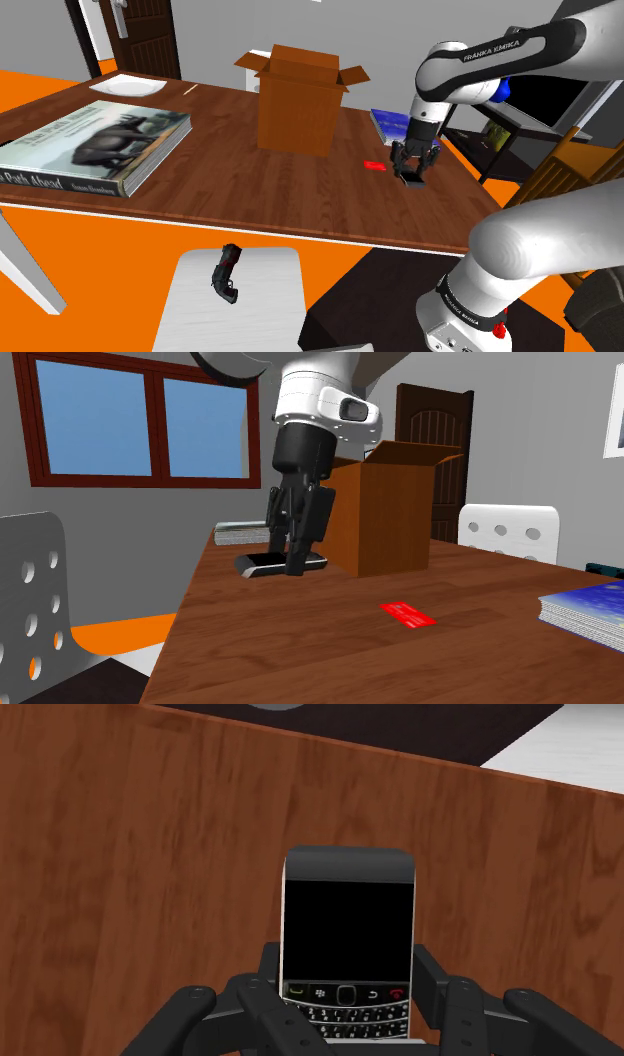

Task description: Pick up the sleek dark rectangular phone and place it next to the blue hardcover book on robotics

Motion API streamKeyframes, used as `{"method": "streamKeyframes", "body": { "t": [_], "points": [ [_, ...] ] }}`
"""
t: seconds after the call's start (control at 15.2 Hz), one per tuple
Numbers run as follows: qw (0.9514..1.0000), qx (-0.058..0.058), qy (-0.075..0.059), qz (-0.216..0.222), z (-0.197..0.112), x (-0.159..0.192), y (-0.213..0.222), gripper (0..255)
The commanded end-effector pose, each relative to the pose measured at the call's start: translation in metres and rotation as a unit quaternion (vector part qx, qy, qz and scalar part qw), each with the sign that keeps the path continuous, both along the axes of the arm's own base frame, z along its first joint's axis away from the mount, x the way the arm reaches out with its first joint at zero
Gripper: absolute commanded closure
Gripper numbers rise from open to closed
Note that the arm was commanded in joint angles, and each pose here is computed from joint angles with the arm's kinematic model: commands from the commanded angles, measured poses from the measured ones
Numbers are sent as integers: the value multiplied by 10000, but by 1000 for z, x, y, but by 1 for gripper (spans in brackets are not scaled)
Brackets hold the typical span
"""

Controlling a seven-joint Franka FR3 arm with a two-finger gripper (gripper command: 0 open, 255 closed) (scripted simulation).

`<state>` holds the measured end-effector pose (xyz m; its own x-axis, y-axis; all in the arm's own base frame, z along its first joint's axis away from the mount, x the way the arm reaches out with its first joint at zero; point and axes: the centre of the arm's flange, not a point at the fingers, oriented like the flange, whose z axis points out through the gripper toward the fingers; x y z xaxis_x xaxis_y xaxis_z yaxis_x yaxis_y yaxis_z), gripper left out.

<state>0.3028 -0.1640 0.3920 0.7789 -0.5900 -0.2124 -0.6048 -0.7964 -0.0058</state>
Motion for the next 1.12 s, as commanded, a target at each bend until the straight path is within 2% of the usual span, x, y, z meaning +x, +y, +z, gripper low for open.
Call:
{"method": "streamKeyframes", "body": {
  "t": [0.0,1.06],
  "points": [
    [10000,-3,1,3,-1,7,-25,255],
    [10000,-3,1,3,-1,62,-229,255]
  ]
}}
